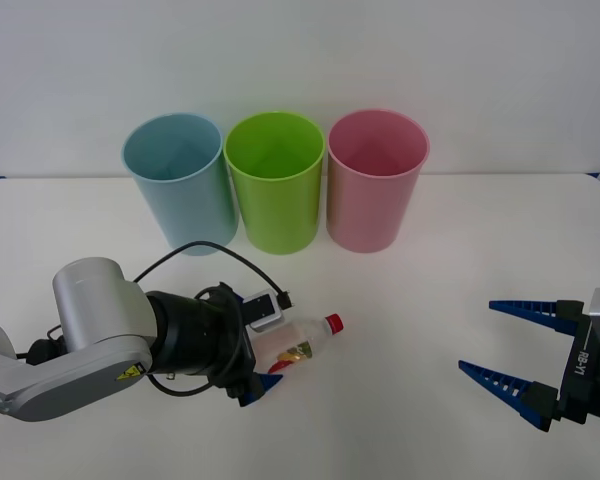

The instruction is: Put cans in the blue bin and PET bottles in the pink bin and trash in the green bin.

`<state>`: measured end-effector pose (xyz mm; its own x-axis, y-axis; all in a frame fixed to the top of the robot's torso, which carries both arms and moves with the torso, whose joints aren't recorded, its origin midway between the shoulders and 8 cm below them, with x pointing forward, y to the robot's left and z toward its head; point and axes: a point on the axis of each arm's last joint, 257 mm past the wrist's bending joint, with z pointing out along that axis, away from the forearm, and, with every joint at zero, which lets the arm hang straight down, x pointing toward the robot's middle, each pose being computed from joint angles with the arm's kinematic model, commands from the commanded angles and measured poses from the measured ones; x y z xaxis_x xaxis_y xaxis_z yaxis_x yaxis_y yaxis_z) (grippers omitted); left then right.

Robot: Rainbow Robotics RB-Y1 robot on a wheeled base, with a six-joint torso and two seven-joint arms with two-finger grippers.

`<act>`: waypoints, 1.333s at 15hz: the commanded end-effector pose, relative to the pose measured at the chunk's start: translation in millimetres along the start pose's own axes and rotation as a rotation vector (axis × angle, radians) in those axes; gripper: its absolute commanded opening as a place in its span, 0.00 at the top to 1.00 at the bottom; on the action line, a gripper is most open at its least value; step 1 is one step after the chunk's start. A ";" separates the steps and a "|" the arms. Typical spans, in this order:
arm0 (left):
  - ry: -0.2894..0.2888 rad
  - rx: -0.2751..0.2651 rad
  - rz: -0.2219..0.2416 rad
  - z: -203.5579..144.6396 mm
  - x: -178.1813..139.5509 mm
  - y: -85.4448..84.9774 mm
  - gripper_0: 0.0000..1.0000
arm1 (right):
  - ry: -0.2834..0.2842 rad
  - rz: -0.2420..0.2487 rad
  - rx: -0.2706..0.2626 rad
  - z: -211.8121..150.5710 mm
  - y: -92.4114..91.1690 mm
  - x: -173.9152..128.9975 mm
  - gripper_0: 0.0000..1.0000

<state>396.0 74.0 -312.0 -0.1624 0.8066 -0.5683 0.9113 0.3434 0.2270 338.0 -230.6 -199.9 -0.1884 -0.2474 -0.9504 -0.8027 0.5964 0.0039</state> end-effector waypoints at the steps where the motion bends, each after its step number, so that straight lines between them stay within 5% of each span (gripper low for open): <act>1: 0.024 0.011 -0.009 8.5 8.4 -4.6 0.00 | 0.000 0.000 0.000 0.0 0.0 0.0 0.00; 4: 0.029 0.025 -0.039 25.0 8.1 -11.0 0.00 | 0.000 0.000 0.000 0.0 0.0 0.0 0.00; 14: 0.027 0.019 -0.030 37.3 2.2 -14.5 0.08 | 0.000 0.000 0.000 0.0 0.0 0.0 0.00; 16: 0.028 0.014 -0.031 44.9 0.6 -14.3 0.47 | 0.000 0.000 0.000 0.0 0.0 0.0 0.00; 18: 0.034 -0.006 -0.015 51.0 0.6 -11.0 1.00 | 0.000 0.000 0.000 0.0 0.0 0.0 0.00; 20: 0.031 -0.015 -0.008 52.0 0.5 -8.8 1.00 | 0.000 0.000 0.000 0.0 0.0 0.0 0.00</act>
<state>407.0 46.8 -355.5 -0.1847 0.8189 -0.5434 0.9049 0.3574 0.2310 338.0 -230.6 -199.9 -0.1884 -0.2474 -0.9504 -0.8027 0.5964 0.0038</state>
